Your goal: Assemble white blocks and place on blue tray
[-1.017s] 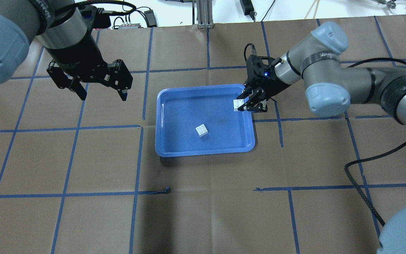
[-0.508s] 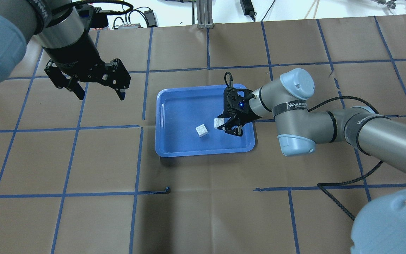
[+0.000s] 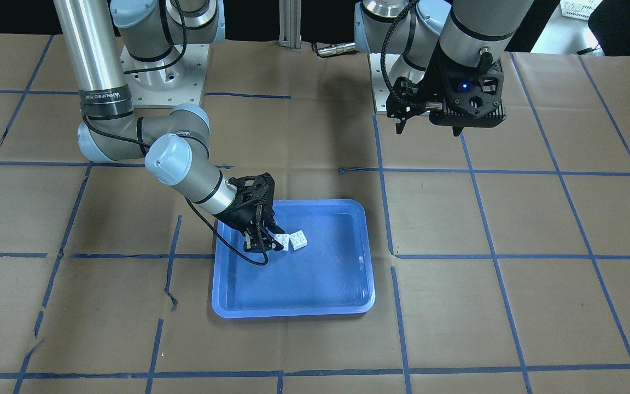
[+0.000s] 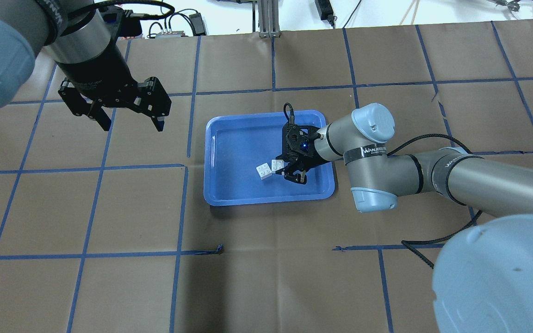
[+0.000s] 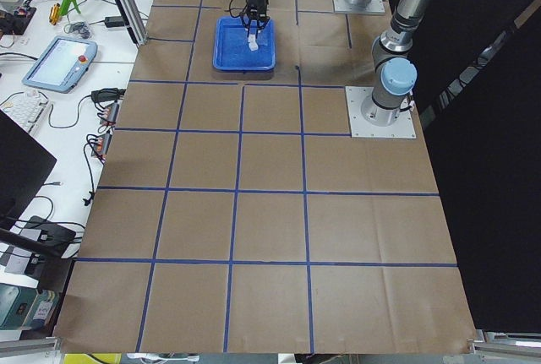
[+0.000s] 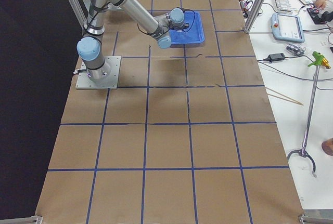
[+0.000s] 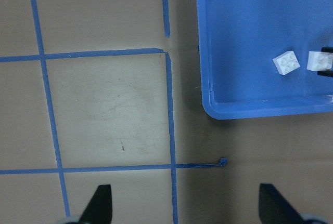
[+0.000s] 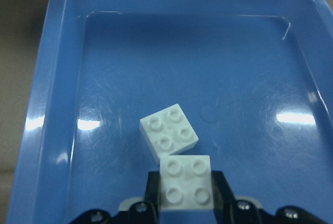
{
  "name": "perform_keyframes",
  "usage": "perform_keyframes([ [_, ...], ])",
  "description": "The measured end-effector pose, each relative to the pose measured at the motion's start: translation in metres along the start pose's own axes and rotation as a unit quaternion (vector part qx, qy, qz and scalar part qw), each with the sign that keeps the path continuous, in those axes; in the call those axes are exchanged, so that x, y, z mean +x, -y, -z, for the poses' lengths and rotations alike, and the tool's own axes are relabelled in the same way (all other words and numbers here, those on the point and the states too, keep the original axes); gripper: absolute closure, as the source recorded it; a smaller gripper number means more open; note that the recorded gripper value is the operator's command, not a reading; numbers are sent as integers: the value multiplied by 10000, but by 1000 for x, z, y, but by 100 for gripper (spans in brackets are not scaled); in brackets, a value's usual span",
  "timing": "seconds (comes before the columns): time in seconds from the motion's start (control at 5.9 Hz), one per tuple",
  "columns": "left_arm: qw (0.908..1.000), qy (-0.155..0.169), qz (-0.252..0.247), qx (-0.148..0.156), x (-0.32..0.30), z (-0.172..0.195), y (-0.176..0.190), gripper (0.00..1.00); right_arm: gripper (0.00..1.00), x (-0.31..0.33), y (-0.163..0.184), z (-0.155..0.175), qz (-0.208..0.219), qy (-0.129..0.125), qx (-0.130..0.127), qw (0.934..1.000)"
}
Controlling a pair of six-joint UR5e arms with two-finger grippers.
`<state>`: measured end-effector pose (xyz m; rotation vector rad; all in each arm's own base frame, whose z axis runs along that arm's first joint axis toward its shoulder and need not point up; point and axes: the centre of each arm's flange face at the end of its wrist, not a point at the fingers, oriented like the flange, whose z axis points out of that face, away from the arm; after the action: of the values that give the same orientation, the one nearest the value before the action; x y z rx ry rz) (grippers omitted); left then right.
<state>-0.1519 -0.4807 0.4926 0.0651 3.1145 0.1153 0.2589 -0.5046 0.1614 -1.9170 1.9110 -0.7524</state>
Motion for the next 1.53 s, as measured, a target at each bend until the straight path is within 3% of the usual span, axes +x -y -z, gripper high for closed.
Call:
perform_keyframes([
  [1.53, 10000, 12, -1, -31, 0, -1, -1, 1, 83, -10, 12, -10, -145, 87, 15, 9999],
])
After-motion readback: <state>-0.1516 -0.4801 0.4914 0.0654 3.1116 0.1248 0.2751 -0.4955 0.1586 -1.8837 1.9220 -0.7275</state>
